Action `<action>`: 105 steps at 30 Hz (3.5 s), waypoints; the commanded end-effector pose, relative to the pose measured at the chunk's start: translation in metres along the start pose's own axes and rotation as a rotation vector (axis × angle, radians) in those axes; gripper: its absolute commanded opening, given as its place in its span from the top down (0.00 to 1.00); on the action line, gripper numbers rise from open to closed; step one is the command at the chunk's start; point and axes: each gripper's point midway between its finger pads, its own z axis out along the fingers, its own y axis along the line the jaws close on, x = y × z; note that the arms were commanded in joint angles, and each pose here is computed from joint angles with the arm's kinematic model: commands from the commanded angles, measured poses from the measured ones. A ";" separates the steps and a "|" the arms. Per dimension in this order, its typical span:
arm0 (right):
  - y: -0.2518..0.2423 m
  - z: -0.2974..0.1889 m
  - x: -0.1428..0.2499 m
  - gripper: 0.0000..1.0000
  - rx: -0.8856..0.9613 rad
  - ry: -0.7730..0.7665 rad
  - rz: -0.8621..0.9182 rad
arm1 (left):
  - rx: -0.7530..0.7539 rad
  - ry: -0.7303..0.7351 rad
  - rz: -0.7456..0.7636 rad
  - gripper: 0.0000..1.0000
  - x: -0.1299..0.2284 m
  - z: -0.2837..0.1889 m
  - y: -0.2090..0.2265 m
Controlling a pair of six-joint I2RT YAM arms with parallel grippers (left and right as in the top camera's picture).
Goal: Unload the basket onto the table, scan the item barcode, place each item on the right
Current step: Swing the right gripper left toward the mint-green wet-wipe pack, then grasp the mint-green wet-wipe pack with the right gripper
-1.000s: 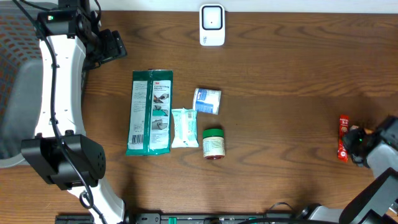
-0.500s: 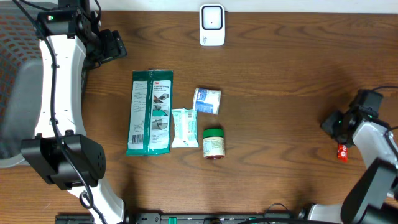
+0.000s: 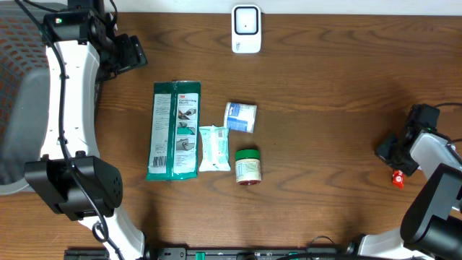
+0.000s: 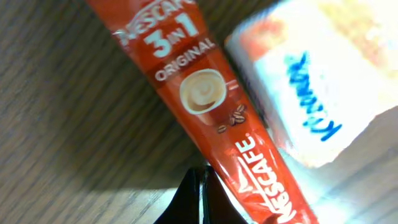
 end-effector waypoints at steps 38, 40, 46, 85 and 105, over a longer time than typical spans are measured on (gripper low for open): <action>0.270 -0.152 0.152 0.33 -0.635 0.135 -0.738 | 0.000 -0.022 -0.014 0.15 0.001 -0.013 0.002; 0.280 -0.158 0.172 0.32 -0.643 0.122 -0.791 | 0.000 -0.022 -0.015 0.15 0.001 -0.013 0.002; 0.310 -0.181 0.231 0.30 -0.688 0.029 -0.970 | 0.000 -0.022 -0.015 0.15 0.001 -0.013 0.002; 0.348 -0.119 0.312 0.59 -0.464 0.097 -1.016 | 0.000 -0.022 -0.015 0.15 0.001 -0.013 0.002; 0.342 -0.113 0.318 0.50 -0.506 0.276 -0.965 | 0.000 -0.022 -0.015 0.15 0.001 -0.013 0.002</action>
